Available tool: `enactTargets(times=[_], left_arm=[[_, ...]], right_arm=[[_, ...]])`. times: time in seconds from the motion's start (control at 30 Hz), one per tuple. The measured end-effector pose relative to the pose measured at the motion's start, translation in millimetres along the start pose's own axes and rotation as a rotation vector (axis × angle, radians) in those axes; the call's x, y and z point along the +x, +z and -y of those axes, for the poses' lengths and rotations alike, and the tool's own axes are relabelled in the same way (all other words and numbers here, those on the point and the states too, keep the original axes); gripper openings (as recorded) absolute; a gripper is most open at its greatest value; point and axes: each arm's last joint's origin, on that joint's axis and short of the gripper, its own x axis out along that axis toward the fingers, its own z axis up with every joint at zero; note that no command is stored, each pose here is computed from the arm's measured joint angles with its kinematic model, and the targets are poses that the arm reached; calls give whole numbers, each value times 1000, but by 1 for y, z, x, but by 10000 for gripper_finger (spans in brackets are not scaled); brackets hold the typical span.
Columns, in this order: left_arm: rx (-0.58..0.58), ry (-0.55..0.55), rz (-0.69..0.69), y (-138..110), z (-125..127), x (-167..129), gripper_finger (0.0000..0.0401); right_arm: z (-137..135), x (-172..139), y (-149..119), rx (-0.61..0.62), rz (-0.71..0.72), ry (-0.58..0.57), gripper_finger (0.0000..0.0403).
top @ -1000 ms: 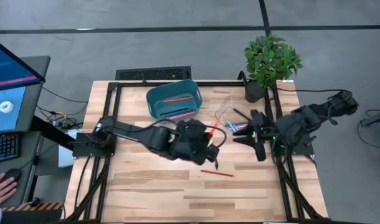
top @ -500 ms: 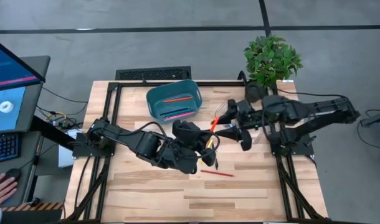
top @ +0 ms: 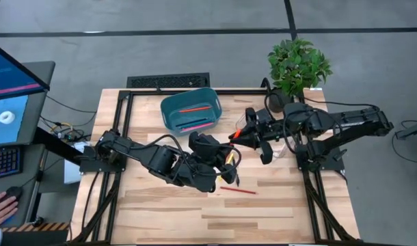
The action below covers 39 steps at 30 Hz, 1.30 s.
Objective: Sort pens & pencils
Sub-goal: Put the orange pen into the transparent bin
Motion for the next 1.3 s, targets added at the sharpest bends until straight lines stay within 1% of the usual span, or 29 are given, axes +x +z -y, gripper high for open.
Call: enactTargets(times=[0.03, 0.07, 0.13, 0.27, 0.37, 0.47, 0.57, 0.67, 0.77, 0.9, 1.03, 1.1, 1.17, 1.3], left_arm=[[11, 2, -3, 0, 0, 1, 25], [10, -2, -8, 0, -1, 1, 26], [9, 0, -6, 0, -1, 2, 26], [6, -3, -15, 0, -2, 3, 26], [23, -14, -28, 0, -1, 4, 38], [33, -42, -57, -1, -1, 4, 70], [40, -35, -63, -1, -2, 5, 111], [28, -24, -106, -6, -5, 3, 149], [26, 4, -167, -12, -10, 2, 177], [5, 44, -258, -18, -18, 1, 191], [-26, 84, -302, -22, -23, -1, 190], [-26, 92, -308, -23, -24, -1, 187], [-22, 87, -321, -23, -24, -2, 185], [-20, 86, -325, -23, -24, -1, 185]], right_arm=[[0, 0, 0, -5, 2, 13, 44], [-1, 0, 0, -23, -1, 22, 32], [-1, 0, 1, -25, 3, 39, 33], [1, 0, 0, -11, -7, 30, 33], [2, -1, 0, -6, -11, 22, 33], [9, -1, 0, 1, -23, -2, 33], [16, -3, 0, 10, -39, -28, 33], [24, -7, -2, 20, -85, -81, 33], [35, -17, -4, 16, -148, -163, 33], [53, -39, -16, 5, -316, -371, 33], [72, -67, -35, -10, -579, -646, 33], [81, -78, -45, 2, -734, -749, 33], [92, -83, -55, 16, -842, -806, 33], [118, -89, -86, 51, -969, -857, 33]])
